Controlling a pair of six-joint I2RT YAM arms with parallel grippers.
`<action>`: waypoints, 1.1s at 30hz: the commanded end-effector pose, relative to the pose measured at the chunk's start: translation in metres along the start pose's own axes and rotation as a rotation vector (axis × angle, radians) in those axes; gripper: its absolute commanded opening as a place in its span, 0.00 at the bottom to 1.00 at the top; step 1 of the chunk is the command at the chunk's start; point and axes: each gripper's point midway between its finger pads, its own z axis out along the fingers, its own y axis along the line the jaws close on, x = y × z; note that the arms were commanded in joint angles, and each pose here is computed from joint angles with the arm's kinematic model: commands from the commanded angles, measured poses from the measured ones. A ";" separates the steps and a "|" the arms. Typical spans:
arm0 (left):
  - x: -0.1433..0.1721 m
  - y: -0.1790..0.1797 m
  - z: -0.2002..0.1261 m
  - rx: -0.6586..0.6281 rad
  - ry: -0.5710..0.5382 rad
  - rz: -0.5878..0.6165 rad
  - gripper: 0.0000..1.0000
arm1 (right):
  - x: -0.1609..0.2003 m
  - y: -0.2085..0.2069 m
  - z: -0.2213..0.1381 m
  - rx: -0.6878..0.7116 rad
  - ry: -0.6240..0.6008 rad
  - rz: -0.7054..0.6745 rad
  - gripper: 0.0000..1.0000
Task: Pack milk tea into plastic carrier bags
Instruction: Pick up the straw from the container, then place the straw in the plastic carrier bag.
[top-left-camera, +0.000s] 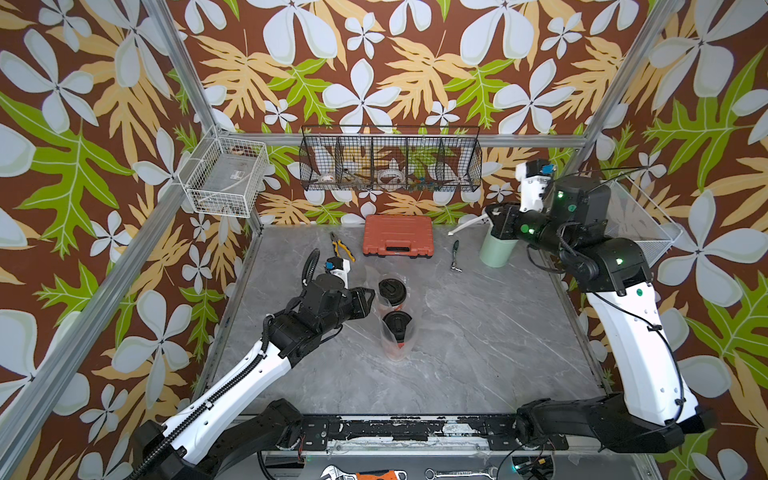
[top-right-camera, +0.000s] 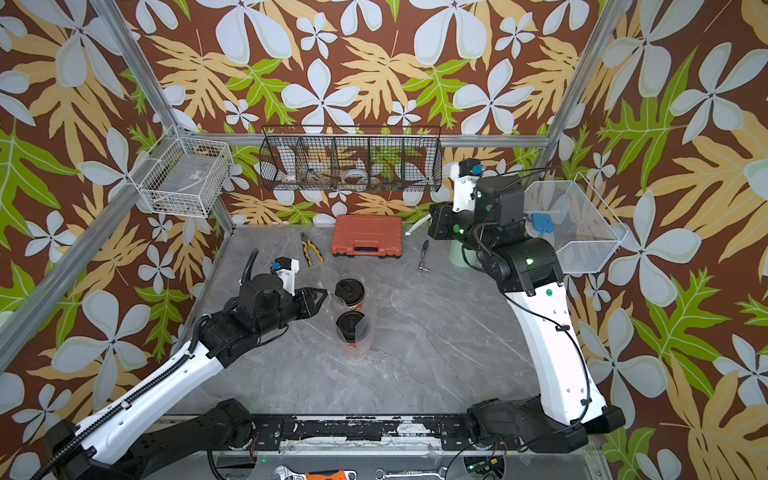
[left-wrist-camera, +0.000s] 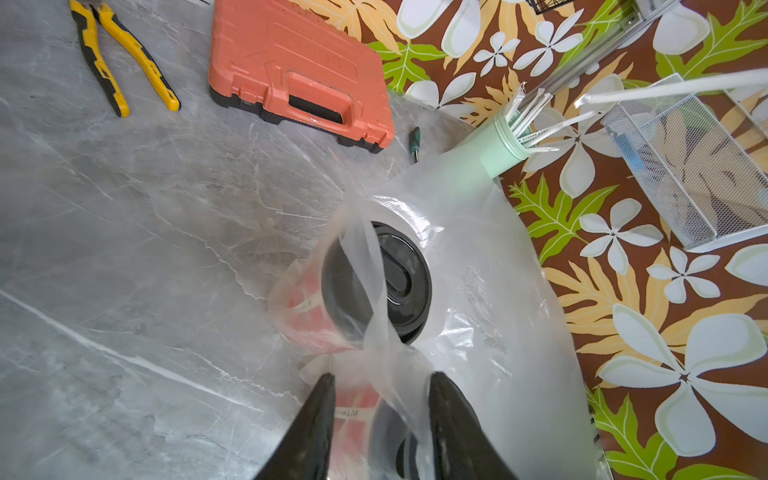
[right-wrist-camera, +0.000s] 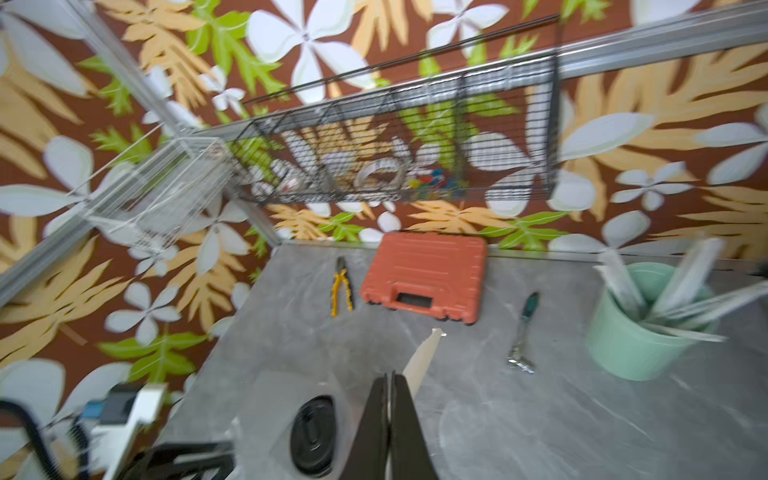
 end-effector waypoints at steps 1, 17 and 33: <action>-0.011 0.006 -0.002 -0.032 -0.027 0.011 0.46 | 0.011 0.041 0.005 -0.111 0.041 0.024 0.00; -0.041 -0.010 0.024 0.044 -0.040 0.057 0.19 | 0.067 0.119 0.051 -0.261 0.208 -0.036 0.00; -0.048 -0.015 0.025 0.049 -0.045 0.113 0.01 | 0.108 0.129 0.091 -0.268 0.315 -0.055 0.00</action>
